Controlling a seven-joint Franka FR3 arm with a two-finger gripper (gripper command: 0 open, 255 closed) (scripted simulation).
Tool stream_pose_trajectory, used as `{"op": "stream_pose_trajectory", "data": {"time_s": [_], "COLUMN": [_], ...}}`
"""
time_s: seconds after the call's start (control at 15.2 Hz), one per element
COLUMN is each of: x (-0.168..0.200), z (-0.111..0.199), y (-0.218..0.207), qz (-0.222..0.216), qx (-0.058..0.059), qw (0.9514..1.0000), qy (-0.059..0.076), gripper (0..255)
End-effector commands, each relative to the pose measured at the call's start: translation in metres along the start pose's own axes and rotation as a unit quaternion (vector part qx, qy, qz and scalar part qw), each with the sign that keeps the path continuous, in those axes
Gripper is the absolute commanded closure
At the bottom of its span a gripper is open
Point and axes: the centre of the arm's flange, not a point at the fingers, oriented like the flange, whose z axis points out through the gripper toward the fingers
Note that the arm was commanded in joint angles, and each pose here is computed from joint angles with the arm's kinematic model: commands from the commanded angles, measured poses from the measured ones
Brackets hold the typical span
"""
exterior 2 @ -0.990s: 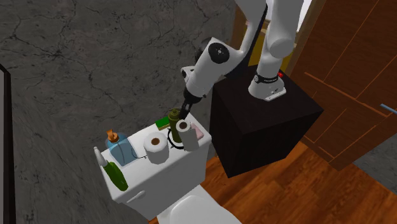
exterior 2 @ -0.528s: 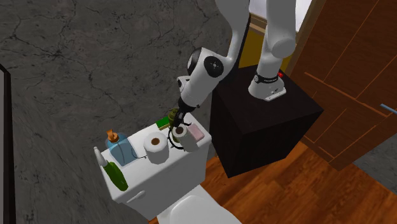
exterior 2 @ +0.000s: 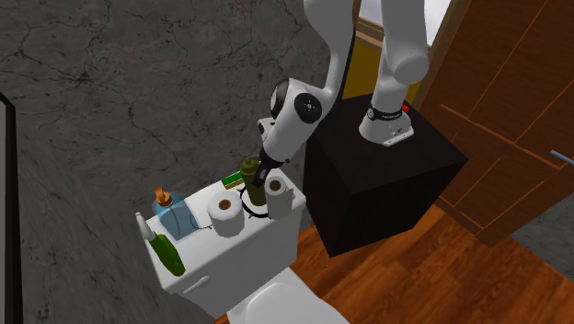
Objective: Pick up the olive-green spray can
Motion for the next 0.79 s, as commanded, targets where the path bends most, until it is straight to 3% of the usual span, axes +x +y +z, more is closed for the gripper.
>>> {"op": "stream_pose_trajectory", "data": {"time_s": [0.0, 0.33, 0.73], "x": [-0.002, -0.002, 0.012], "z": [0.001, 0.001, -0.027], "y": [0.001, 0.003, 0.005], "qz": [-0.001, -0.001, -0.001], "qx": [-0.002, -0.002, -0.002], "qw": [1.0000, 1.0000, 1.0000], "qy": [-0.002, -0.002, -0.002], "gripper": [255, 255, 255]}}
